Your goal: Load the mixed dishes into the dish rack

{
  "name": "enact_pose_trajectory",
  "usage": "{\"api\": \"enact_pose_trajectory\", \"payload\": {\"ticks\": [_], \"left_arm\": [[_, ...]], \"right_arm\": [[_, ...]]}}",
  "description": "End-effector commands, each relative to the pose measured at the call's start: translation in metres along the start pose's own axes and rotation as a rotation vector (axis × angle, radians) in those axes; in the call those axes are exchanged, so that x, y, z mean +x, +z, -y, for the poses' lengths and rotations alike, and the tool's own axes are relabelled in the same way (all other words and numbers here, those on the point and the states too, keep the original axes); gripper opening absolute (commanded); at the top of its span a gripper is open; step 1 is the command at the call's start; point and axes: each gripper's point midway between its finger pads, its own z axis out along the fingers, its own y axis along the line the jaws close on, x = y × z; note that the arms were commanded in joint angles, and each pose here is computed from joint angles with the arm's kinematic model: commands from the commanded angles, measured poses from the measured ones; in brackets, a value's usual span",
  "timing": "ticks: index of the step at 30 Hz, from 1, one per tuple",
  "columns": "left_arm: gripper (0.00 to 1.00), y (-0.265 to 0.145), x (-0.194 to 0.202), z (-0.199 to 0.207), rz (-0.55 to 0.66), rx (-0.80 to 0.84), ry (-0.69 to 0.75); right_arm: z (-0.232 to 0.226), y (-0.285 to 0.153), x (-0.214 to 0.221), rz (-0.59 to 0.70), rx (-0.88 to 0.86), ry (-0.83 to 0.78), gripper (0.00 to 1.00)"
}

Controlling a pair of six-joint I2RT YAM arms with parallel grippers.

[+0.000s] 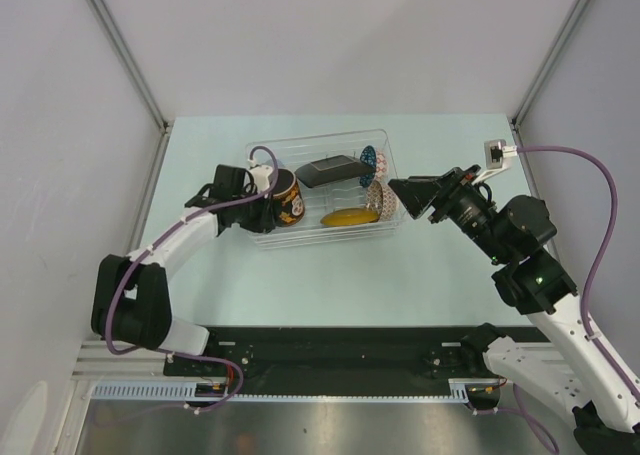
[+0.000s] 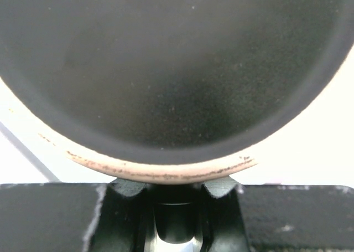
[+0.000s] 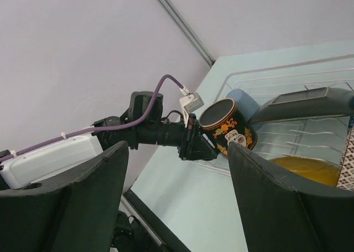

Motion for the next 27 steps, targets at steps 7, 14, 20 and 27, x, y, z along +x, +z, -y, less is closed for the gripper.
{"api": "enact_pose_trajectory", "payload": {"ticks": [7,14,20,27], "left_arm": [[0.0,0.012,-0.031,-0.006,0.145,-0.018,0.104],[0.0,0.017,-0.023,-0.013,0.13,-0.056,0.155],[0.0,0.018,-0.016,-0.019,0.084,-0.116,0.241],[0.15,0.016,-0.008,-0.02,0.04,-0.118,0.247]], "right_arm": [[-0.003,-0.004,-0.001,-0.001,-0.02,0.02,0.78],[-0.002,-0.004,-0.001,-0.004,-0.02,0.032,0.78],[-0.002,-0.002,-0.001,-0.004,-0.022,0.037,0.79],[0.0,-0.001,-0.003,0.002,-0.013,0.042,0.79]]}}
